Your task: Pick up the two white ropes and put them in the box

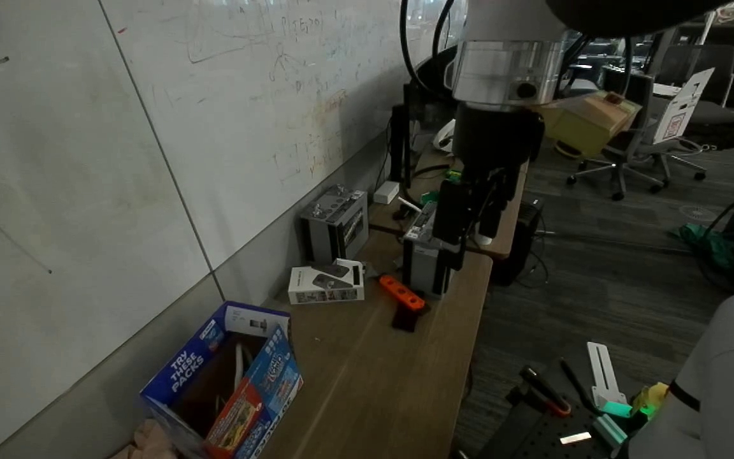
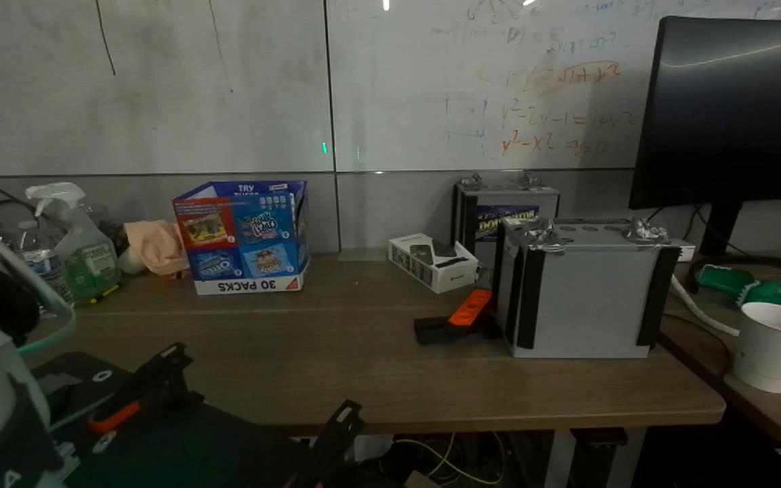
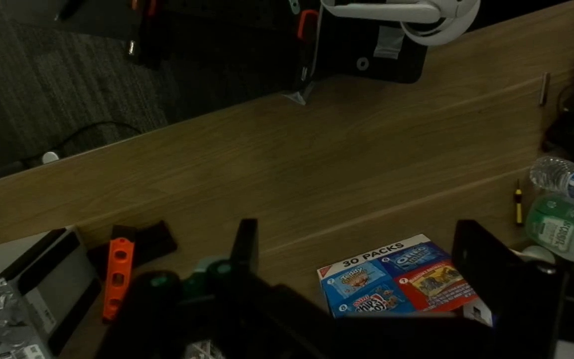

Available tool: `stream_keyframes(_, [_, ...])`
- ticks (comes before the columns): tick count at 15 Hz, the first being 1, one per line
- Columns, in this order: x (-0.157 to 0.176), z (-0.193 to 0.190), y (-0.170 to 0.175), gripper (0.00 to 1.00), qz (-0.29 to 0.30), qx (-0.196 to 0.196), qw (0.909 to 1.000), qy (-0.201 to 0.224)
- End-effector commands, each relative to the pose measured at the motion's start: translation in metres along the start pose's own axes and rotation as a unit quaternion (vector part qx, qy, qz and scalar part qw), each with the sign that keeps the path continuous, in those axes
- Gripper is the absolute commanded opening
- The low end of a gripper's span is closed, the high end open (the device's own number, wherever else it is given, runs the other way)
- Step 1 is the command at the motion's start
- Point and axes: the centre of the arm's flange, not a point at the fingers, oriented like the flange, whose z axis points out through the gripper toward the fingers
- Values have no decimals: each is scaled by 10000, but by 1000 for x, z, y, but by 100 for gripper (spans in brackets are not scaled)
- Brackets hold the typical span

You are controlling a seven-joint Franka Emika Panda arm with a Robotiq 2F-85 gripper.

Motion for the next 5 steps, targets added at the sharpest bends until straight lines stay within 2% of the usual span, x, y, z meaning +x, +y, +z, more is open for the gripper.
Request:
stream_keyframes(1, [0, 1, 1, 100, 16, 3, 10000, -10])
stream_keyframes(5, [0, 1, 2, 100, 30, 10, 10000, -14])
